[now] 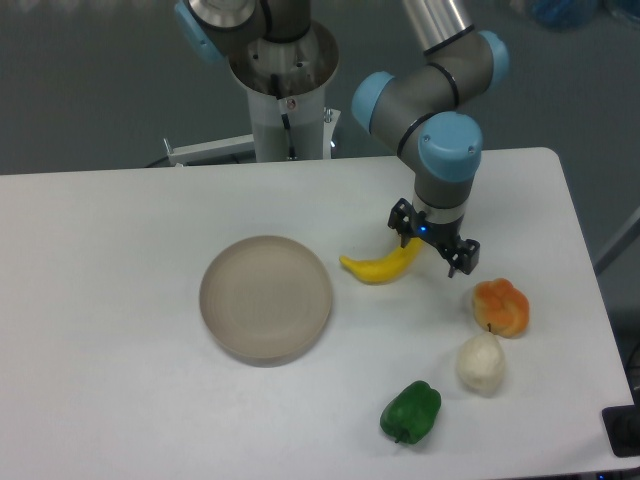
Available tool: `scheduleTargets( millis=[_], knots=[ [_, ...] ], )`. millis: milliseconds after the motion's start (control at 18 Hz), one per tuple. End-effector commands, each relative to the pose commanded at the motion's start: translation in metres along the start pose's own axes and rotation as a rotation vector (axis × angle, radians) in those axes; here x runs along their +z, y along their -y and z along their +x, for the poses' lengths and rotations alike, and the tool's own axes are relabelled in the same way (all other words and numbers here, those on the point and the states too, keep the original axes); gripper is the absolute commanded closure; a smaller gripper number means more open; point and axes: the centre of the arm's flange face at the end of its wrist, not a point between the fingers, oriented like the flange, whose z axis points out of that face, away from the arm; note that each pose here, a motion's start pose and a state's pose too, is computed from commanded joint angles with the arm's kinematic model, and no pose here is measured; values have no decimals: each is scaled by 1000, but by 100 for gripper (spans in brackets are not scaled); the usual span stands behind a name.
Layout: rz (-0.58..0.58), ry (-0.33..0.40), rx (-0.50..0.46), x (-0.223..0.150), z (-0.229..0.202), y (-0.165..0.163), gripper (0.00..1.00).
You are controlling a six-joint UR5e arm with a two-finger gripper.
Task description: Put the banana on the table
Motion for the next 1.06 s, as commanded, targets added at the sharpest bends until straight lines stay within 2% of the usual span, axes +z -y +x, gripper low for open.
scheduleTargets(
  millis=[278,1056],
  knots=[
    [12,55,-1,-15,-33,8,0],
    [32,143,7,-40,-77,25,0]
  ],
)
